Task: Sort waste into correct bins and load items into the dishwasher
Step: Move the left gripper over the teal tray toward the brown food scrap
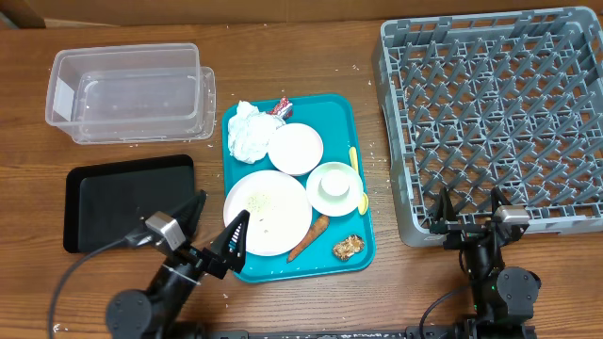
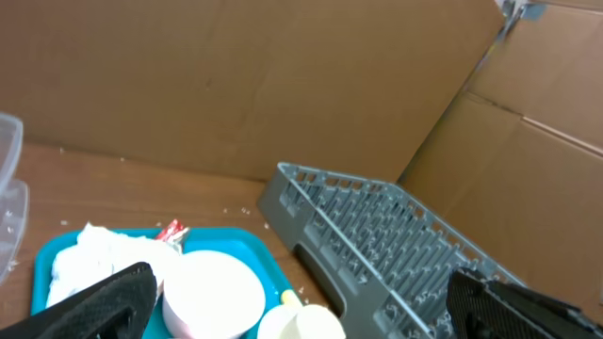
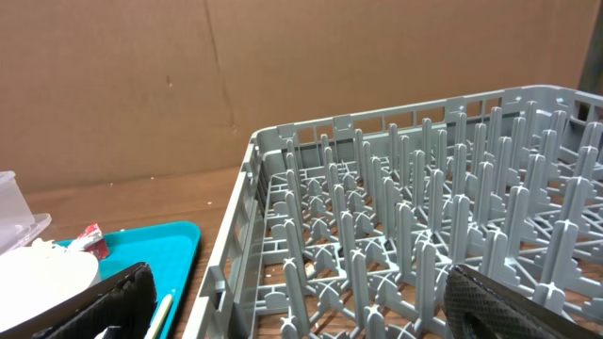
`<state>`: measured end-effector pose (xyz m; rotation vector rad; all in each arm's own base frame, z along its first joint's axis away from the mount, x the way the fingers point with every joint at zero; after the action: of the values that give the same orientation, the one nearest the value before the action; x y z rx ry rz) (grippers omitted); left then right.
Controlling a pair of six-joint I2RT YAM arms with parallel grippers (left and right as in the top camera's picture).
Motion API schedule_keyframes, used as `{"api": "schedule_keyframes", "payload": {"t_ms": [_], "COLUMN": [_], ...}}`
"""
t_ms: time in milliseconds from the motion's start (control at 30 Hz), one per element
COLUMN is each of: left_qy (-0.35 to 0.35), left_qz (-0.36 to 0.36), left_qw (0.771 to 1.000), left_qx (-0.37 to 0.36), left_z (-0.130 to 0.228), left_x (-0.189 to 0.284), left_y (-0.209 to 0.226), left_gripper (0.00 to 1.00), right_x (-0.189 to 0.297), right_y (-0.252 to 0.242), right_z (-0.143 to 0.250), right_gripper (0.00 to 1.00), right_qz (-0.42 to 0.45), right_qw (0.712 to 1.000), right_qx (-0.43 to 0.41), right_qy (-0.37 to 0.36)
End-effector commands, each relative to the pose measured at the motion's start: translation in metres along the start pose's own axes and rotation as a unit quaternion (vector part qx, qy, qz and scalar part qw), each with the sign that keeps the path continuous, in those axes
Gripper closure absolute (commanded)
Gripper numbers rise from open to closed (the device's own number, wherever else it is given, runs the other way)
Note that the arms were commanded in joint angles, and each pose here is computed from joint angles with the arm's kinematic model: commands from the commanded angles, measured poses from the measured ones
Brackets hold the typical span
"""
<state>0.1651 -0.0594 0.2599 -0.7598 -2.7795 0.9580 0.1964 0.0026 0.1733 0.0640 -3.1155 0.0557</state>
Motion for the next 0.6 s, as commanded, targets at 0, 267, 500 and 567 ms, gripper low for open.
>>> {"api": "schedule_keyframes", "payload": {"t_ms": [0,267,500,567], "left_qy": [0.021,0.222,0.386,0.416], "left_qz": [0.004,-0.058,-0.153,-0.154], "left_qw": [0.999,0.973,0.909,0.896], "left_qx": [-0.048,0.014,0.038,0.027], "left_z": [-0.027,-0.057,-0.057,-0.049], "left_x": [-0.001,-0.038,-0.064,-0.073], "left_y": [-0.026,-0.041,-0.039,-0.044], "left_gripper": [0.0,0.0,0.0,0.0], "right_x": [0.0,0.0,0.0,0.0], "right_y": [0.0,0.0,0.0,0.0], "right_z": [0.002,0.002,0.002,0.002], "right_gripper": [0.0,0.0,0.0,0.0], "right_qz": [0.0,0.0,0.0,0.0], "right_qw": [1.0,1.0,1.0,1.0], "right_qx": [0.002,0.002,0.002,0.002], "right_qy": [-0.003,-0.003,-0.003,-0.003]}}
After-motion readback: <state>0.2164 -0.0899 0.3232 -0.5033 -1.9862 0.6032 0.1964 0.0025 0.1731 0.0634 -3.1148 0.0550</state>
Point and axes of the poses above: each gripper's point midway between its finger pads, its own x axis back along the fingers, its own y axis along the line the jaws close on, z = x × y, the point moved 5 cm from there along x, back along the fingers, and after that the axes turned 11 degrees about x, right-handed, at the moved point
